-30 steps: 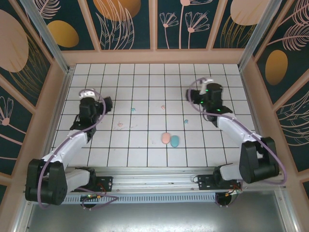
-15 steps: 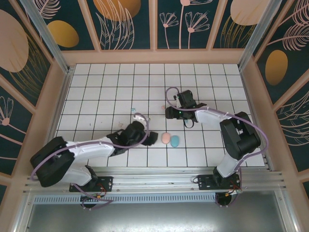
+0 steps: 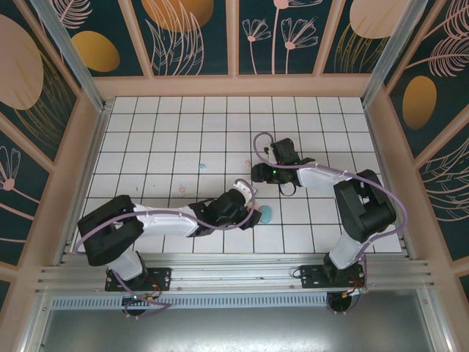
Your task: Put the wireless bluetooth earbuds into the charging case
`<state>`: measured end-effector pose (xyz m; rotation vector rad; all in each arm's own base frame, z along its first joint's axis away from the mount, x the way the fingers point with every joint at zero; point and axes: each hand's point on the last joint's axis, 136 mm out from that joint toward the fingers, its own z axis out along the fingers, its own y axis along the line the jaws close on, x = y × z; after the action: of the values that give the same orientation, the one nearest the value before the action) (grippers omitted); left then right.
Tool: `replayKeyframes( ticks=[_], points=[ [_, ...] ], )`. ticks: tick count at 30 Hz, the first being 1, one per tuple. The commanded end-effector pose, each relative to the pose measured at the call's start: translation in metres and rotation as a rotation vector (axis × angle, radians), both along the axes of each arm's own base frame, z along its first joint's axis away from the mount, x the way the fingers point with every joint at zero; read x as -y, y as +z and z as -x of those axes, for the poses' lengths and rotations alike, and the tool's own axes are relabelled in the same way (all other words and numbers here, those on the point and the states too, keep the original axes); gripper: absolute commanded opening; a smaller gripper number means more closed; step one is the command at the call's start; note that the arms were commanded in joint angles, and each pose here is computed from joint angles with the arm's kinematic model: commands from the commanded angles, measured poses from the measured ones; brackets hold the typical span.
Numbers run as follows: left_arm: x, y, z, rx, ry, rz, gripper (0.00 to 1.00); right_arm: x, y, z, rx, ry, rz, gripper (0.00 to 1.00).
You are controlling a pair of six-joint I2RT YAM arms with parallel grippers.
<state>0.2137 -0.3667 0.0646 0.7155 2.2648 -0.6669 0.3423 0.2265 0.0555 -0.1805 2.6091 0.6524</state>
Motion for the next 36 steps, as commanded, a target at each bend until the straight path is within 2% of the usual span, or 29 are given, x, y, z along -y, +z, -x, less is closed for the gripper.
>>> replayKeyframes(
  ticks=[1, 11, 15, 18, 22, 25, 30, 36],
  points=[
    [-0.002, -0.018, -0.004, -0.011, 0.016, -0.078, 0.57, 0.001, 0.01, 0.002, 0.012, 0.0, -0.029, 0.58],
    [0.003, -0.044, -0.007, -0.053, 0.027, -0.142, 0.61, 0.008, 0.016, 0.006, 0.026, -0.006, -0.037, 0.58],
    [-0.007, -0.056, -0.009, -0.05, 0.041, -0.215, 0.61, 0.012, 0.021, 0.006, 0.025, -0.027, -0.056, 0.58],
    [-0.017, -0.06, -0.01, -0.033, 0.057, -0.254, 0.56, 0.015, 0.027, 0.005, 0.016, -0.053, -0.09, 0.58],
    [-0.026, -0.049, -0.01, 0.019, 0.042, -0.26, 0.39, 0.019, 0.04, 0.002, 0.008, -0.075, -0.129, 0.58],
    [-0.029, -0.041, -0.01, 0.064, 0.015, -0.262, 0.3, 0.021, 0.052, 0.0, 0.013, -0.079, -0.154, 0.58],
    [-0.028, -0.012, -0.01, 0.161, -0.06, -0.218, 0.24, 0.019, 0.072, 0.003, 0.018, -0.066, -0.201, 0.59],
    [-0.018, 0.032, -0.017, 0.318, -0.152, -0.195, 0.22, 0.01, 0.097, 0.02, -0.028, -0.003, -0.331, 0.58]
  ],
)
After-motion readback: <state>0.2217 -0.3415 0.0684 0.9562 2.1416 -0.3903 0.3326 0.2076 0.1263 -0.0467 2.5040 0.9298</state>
